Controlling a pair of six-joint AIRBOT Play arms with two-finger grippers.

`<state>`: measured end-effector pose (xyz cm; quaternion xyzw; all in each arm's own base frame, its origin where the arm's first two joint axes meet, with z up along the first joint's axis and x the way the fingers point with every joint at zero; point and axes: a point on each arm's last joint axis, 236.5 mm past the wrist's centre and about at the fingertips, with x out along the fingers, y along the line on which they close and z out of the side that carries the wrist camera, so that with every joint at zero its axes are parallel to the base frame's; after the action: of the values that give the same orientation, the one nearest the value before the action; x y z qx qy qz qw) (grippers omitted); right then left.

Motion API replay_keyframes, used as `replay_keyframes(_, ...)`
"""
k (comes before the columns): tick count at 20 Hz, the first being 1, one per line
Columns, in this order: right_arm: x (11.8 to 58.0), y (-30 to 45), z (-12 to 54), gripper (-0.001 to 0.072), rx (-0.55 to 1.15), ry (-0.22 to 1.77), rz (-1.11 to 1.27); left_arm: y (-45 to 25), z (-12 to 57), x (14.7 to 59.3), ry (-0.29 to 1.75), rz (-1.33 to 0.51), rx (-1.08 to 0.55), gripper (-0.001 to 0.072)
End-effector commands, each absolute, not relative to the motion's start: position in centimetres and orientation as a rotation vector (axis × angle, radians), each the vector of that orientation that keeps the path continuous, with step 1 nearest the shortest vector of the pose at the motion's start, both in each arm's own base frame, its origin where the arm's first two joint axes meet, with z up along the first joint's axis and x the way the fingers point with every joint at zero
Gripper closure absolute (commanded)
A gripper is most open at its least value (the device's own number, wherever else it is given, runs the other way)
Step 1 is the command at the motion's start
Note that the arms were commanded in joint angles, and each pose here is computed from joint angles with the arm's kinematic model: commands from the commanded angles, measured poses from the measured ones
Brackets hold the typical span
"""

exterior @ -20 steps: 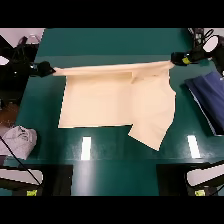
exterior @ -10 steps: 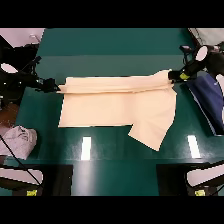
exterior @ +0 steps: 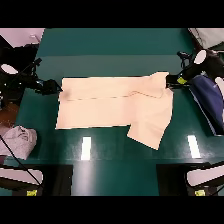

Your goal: Fold the shirts.

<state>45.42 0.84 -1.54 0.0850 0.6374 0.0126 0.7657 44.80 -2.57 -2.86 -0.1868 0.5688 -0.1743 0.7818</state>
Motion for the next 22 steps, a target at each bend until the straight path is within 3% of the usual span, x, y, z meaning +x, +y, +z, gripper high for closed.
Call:
replay_keyframes(1,44.5,0.3,0.8,0.0331,0.207,1.369,0.035,-2.9,-2.8,42.9,1.309,-0.402,-0.4,0.0189)
replay_keyframes(5,42.0,-1.3,4.6,0.0332,0.17,1.357,0.056,-1.5,-3.3,37.5,1.511,-0.395,-0.314,0.0189)
replay_keyframes(12,41.1,1.2,8.3,0.0333,0.21,1.286,0.188,-2.0,-5.9,28.1,1.554,-0.331,-0.484,0.0189)
replay_keyframes(22,40.0,2.5,8.4,0.0333,0.242,1.327,0.245,-3.6,-8.8,25.0,1.595,-0.301,-0.574,0.0191)
